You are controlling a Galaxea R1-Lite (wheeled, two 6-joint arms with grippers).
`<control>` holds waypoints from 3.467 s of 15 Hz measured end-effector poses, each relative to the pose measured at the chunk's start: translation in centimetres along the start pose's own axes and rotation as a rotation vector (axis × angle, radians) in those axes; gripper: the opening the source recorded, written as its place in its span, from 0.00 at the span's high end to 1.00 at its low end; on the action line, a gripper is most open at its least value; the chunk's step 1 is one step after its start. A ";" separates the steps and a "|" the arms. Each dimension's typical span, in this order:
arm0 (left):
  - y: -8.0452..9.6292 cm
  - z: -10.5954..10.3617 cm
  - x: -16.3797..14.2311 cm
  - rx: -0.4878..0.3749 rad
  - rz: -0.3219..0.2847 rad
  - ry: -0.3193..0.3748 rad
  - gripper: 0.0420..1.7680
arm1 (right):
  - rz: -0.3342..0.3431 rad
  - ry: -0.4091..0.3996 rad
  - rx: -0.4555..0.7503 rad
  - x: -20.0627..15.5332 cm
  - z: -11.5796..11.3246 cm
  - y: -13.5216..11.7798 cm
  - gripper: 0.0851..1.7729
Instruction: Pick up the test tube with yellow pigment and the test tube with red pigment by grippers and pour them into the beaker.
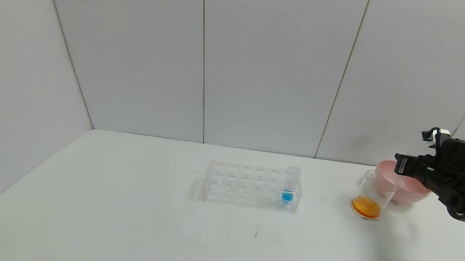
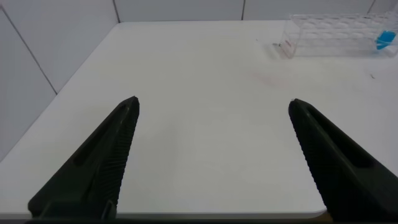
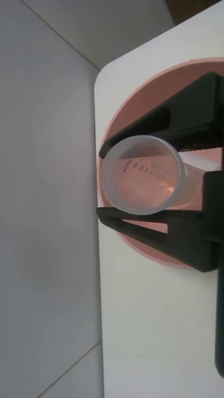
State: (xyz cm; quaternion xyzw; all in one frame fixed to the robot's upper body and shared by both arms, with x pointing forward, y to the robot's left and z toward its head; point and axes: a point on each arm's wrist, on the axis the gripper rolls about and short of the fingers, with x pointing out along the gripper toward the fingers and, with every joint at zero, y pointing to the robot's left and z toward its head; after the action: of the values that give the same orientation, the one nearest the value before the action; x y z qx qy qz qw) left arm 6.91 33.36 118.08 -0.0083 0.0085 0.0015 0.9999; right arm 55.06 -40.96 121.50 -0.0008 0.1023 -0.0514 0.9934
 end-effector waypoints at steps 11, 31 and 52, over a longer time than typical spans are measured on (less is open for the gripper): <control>0.0 0.0 0.0 0.000 0.000 0.000 0.03 | -0.005 -0.023 0.002 -0.2 0.6 -0.3 0.71; 0.0 0.0 0.0 0.000 0.000 0.000 0.03 | 0.149 -0.088 0.020 -6.9 5.4 9.1 0.10; 0.0 0.0 0.0 0.000 0.000 0.000 0.03 | 0.006 -0.440 -0.072 -36.5 9.0 4.7 0.04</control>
State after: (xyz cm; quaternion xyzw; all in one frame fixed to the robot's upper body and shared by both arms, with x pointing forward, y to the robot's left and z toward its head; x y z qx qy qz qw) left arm 6.91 33.36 118.08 -0.0083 0.0085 0.0015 0.9999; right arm 21.85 -32.66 137.67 -0.0474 -0.1149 -0.0435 0.9913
